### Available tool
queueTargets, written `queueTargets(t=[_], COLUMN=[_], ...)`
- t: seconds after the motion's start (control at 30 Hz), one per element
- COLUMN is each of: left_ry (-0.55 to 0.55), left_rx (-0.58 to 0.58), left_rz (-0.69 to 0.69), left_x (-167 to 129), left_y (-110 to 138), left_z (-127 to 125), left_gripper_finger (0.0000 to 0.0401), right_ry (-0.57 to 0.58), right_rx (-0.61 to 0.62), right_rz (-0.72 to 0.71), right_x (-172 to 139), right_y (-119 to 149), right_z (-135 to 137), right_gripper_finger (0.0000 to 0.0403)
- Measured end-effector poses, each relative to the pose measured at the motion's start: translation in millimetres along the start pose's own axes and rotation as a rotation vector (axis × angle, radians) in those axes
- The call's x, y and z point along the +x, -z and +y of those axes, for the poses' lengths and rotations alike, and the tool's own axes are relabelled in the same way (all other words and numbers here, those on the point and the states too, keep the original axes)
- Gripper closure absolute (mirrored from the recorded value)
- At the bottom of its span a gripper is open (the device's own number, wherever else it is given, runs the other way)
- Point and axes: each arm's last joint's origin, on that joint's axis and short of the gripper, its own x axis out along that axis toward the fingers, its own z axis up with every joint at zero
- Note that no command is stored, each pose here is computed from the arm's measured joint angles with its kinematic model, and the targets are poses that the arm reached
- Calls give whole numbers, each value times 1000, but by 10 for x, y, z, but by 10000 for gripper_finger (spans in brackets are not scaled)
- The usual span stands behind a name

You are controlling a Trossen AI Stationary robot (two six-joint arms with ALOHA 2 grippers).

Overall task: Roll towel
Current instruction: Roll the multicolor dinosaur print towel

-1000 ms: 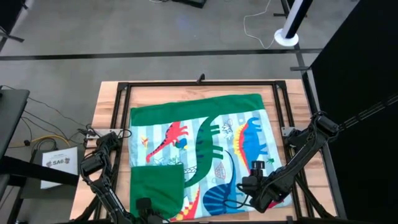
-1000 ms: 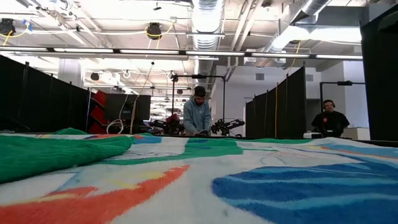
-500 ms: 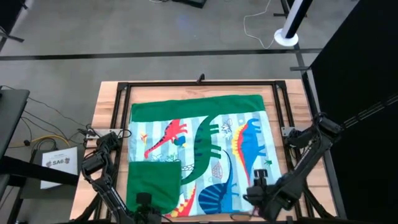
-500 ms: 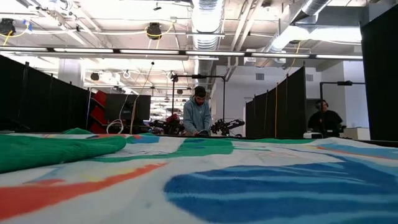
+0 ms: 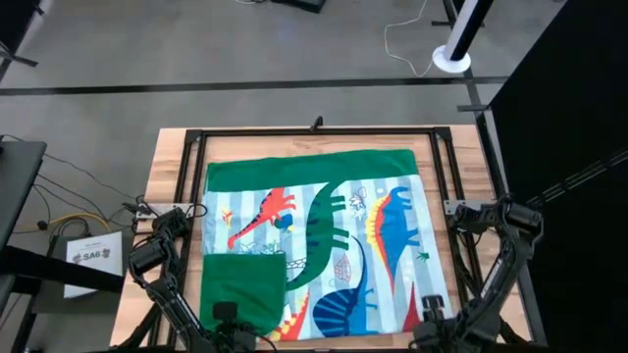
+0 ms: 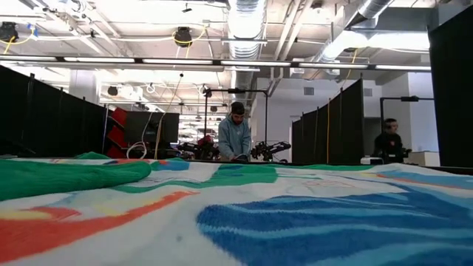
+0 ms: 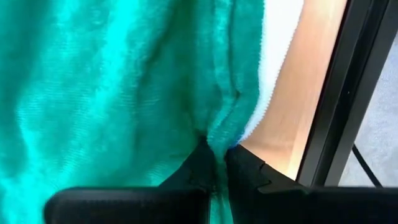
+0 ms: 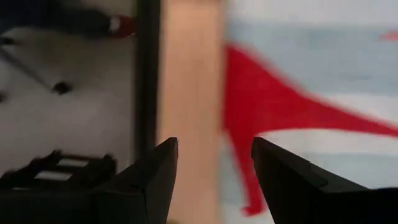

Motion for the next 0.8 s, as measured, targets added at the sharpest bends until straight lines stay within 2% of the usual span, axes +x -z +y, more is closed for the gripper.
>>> queueTargets(t=[0.07, 0.3, 0.53, 0.67, 0.8], left_ry=[-1, 5, 9, 7, 6], left_rx=[-10, -25, -12, 0, -4], left_rz=[-4, -7, -9, -11, -15], left_x=[0, -4, -6, -10, -13], left_y=[0, -2, -4, 27, 45], left_z=[-1, -7, -12, -26, -35], left_gripper_finger=[388, 388, 388, 388, 388], right_ry=[-10, 124, 82, 107, 100], right_rx=[-3, 124, 90, 107, 128], right_rz=[11, 91, 77, 88, 112], right_x=[98, 221, 257, 337, 351], right_y=[34, 80, 85, 129, 126], right_z=[62, -40, -14, -88, -114], right_gripper_finger=[207, 207, 207, 210, 232])
